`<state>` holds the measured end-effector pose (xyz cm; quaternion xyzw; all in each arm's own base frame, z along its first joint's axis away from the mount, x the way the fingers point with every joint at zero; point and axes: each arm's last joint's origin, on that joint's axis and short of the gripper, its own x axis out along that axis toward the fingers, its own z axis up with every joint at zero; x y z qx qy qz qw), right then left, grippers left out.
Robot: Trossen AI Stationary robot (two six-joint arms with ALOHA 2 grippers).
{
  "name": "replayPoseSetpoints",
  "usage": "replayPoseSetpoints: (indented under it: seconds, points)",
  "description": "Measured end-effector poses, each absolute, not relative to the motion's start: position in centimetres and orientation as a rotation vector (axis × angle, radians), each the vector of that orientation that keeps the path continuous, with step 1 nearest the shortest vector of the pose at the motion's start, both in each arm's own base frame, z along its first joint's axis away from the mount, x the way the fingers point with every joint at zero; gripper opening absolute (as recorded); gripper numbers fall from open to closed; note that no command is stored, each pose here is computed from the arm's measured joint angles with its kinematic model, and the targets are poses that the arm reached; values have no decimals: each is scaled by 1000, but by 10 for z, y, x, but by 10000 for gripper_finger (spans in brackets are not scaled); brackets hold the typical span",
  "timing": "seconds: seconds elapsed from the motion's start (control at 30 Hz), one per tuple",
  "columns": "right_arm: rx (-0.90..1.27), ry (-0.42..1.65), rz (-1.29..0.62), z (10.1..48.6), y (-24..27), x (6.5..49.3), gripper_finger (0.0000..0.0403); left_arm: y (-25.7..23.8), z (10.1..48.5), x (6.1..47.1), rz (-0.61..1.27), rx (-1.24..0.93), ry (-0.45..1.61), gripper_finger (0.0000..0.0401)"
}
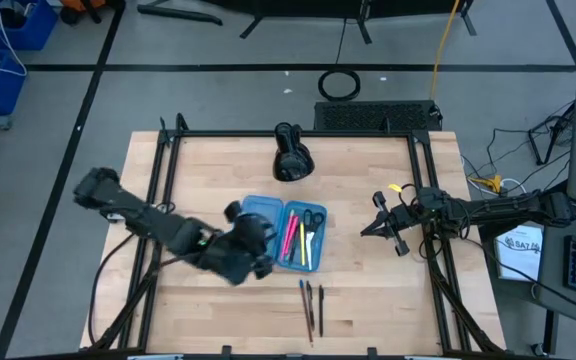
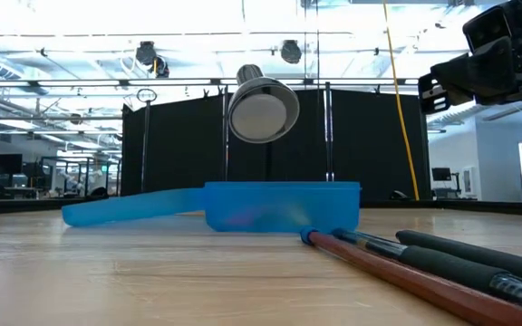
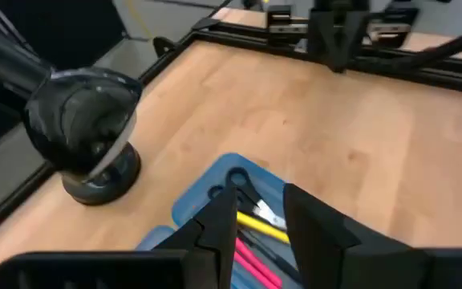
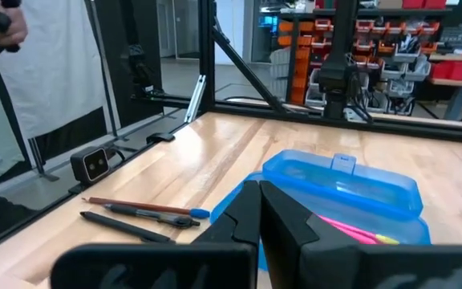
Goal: Pick & place school supplies into a supply box
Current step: Put the right black pen into the blue supply box
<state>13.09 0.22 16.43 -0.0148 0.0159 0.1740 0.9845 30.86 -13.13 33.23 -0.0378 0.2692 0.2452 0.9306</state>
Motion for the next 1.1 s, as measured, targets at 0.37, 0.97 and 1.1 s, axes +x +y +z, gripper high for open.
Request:
replayPoseSetpoints:
  seconds: [0.37,0.97,1.1]
  points:
    - [-47,61,350,161,2,131,0,-143,217,255,57,1,441,8]
    - [147,-15,106,170,-5,133,0,-61,139,176,-132,-5,93,3]
    - [132,-16,106,170,-5,133,0,-57,130,167,-95,-32,131,4]
